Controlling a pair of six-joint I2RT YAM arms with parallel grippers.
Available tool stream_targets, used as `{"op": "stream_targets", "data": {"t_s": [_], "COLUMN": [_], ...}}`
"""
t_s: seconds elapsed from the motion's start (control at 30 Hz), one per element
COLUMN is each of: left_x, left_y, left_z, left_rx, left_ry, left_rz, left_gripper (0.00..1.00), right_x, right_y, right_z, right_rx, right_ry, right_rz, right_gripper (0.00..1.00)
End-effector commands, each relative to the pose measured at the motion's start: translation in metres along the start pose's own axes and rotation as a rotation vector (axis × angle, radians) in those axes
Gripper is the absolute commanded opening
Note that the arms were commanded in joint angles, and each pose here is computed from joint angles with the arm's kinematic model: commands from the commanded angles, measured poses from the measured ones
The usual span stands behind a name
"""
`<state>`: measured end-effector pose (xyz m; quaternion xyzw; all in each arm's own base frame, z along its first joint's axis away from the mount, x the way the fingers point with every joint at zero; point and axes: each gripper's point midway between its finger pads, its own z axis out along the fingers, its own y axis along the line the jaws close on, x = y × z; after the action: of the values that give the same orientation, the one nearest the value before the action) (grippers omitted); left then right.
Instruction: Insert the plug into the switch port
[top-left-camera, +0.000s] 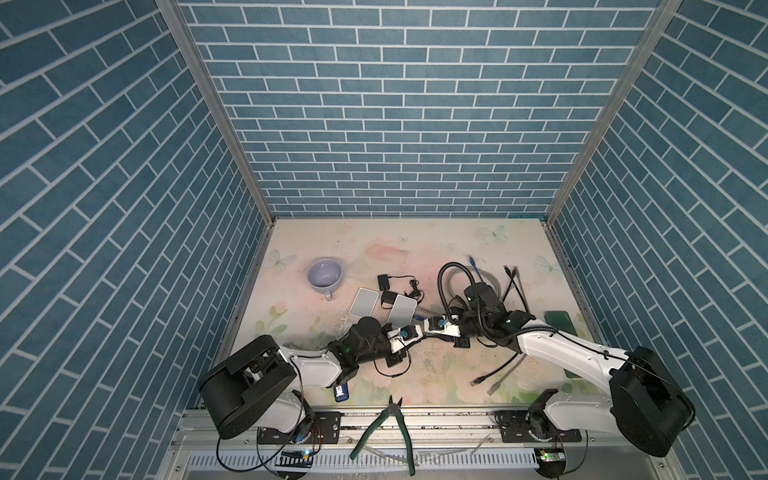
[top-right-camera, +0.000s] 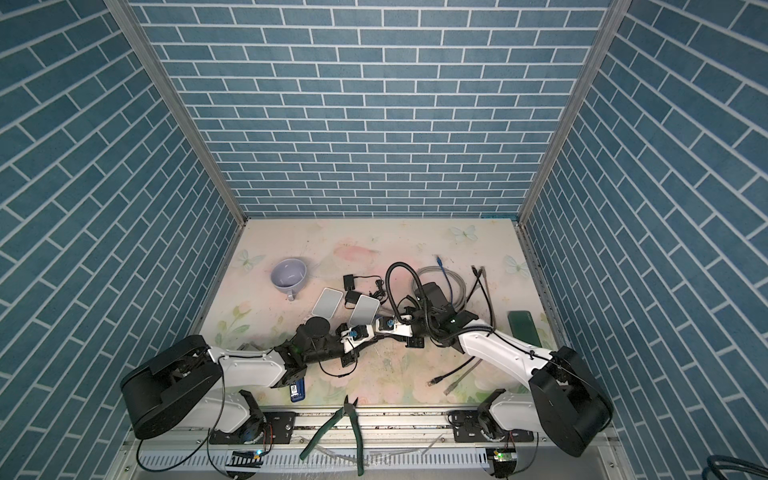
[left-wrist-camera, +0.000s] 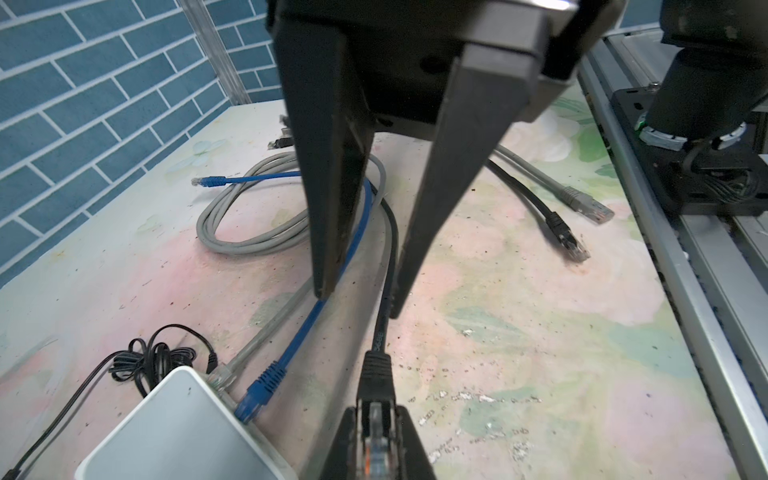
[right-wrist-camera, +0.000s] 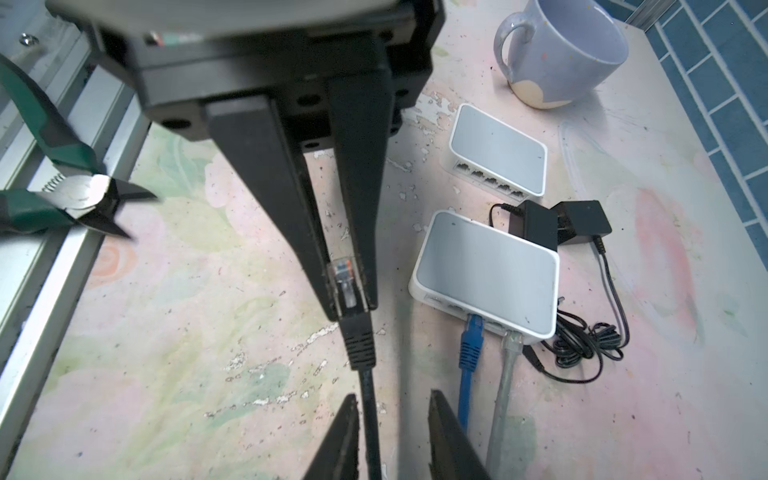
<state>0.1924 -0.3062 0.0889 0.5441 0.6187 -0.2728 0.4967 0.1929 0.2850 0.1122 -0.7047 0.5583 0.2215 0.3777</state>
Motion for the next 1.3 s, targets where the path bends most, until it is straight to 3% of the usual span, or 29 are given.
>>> {"op": "stream_targets", "data": {"t_s": [0.0, 0.27, 0.77, 1.1, 1.27], "left_x": [-0.012, -0.015, -0.015, -0.012, -0.009], "left_y": [-0.002, 0.000, -0.001, -0.001, 0.003], "left_z": [0.001, -0.001, -0.002, -0.001, 0.000], "left_rx": [0.009, -0.011, -0.010, -0.011, -0.032], "left_ry": [-0.064, -0.088, -0.092, -0.084, -0.066], "left_rz": [0.056, 0.073, 0.079, 0.074, 0.041], "left_gripper": [0.04, 0.04, 0.04, 0.05, 0.14], "right_x": [-0.014, -0.014, -0.014, -0.016, -0.015], "right_y": [-0.004, 0.007, -0.002, -0.004, -0.003], "right_z": [0.002, 0.007, 0.015, 0.014, 0.015], "right_rx": [-0.013, -0.075, -0.053, -0.033, -0.034], "right_ry": [-0.063, -0.086, -0.104, -0.123, -0.120], "right_rz": [0.027, 0.049, 0.059, 0.054, 0.046], "right_gripper": [0.30, 0.30, 0.26, 0.13, 0.04]}}
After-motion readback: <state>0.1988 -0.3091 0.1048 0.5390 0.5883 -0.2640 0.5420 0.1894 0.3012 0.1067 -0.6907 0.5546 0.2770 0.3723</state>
